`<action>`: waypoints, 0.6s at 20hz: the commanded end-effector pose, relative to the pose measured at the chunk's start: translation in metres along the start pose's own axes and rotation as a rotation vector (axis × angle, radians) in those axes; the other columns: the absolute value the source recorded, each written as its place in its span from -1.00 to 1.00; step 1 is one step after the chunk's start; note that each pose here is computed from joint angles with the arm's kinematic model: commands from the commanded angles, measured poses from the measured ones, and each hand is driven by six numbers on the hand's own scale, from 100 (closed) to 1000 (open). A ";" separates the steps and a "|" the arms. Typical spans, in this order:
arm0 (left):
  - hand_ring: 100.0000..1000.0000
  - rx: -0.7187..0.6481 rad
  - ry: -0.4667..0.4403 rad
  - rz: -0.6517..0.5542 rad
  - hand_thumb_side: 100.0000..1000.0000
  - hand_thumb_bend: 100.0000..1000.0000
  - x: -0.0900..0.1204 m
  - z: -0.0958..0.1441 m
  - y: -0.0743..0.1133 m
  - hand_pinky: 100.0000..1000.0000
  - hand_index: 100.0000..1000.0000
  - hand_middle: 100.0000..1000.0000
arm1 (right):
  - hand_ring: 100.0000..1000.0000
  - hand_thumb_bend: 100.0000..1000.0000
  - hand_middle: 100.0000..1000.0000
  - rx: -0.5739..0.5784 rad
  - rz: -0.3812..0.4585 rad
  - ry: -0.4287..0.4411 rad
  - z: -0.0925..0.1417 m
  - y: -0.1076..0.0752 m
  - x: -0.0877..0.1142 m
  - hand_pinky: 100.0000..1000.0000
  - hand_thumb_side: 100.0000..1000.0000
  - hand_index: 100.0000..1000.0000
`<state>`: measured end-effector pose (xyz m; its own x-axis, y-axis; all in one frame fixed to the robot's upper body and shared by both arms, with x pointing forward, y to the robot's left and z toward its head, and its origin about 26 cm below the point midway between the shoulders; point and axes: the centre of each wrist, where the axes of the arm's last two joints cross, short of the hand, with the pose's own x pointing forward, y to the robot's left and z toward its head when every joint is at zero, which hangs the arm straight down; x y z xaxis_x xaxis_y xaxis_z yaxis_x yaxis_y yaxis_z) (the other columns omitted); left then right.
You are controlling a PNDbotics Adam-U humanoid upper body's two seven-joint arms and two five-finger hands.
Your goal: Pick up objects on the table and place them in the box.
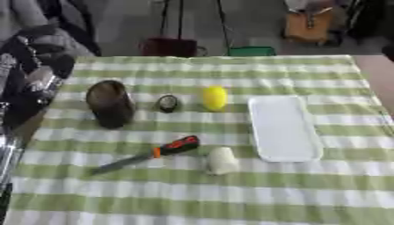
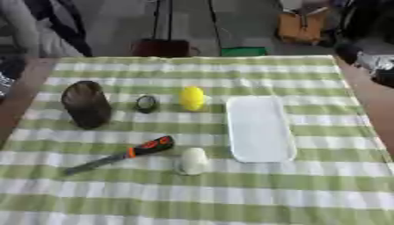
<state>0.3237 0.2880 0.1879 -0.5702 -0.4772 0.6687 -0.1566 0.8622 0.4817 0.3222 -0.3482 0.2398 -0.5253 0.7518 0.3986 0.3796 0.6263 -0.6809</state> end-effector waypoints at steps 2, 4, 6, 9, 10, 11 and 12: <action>0.43 0.009 -0.019 -0.033 0.29 0.18 0.004 -0.003 0.010 0.30 0.70 0.61 | 0.12 0.37 0.32 -0.014 0.018 -0.023 -0.003 -0.010 0.004 -0.01 -0.03 0.67; 0.43 0.006 -0.019 -0.037 0.29 0.18 0.004 -0.003 0.010 0.30 0.70 0.61 | 0.12 0.37 0.32 -0.014 0.018 -0.022 -0.003 -0.010 0.004 -0.01 -0.03 0.67; 0.43 0.008 -0.013 -0.038 0.29 0.18 0.003 -0.003 0.011 0.30 0.70 0.61 | 0.12 0.37 0.32 -0.013 0.018 -0.019 -0.003 -0.010 0.004 -0.01 -0.03 0.67; 0.44 0.005 0.013 -0.074 0.29 0.17 0.000 -0.003 0.013 0.31 0.70 0.62 | 0.12 0.37 0.31 -0.010 0.019 -0.018 -0.003 -0.009 0.003 -0.01 -0.04 0.67; 0.44 0.005 0.017 -0.095 0.29 0.17 0.000 -0.004 0.014 0.31 0.70 0.62 | 0.12 0.38 0.31 -0.009 0.019 -0.017 -0.003 -0.009 0.003 -0.01 -0.04 0.67; 0.44 0.010 0.037 -0.125 0.28 0.19 -0.003 -0.005 0.017 0.31 0.71 0.62 | 0.12 0.37 0.31 -0.008 0.019 -0.016 -0.002 -0.009 0.003 -0.02 -0.03 0.67; 0.44 0.013 0.052 -0.142 0.27 0.20 -0.005 -0.006 0.018 0.32 0.72 0.63 | 0.12 0.37 0.31 -0.006 0.018 -0.016 -0.002 -0.009 0.003 -0.02 -0.03 0.67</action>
<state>0.3277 0.2969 0.1849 -0.5047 -0.5580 0.6587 -0.2024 0.8182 0.5381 0.3219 -0.3486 0.2386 -0.5228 0.7524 0.4006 0.3727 0.6244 -0.6864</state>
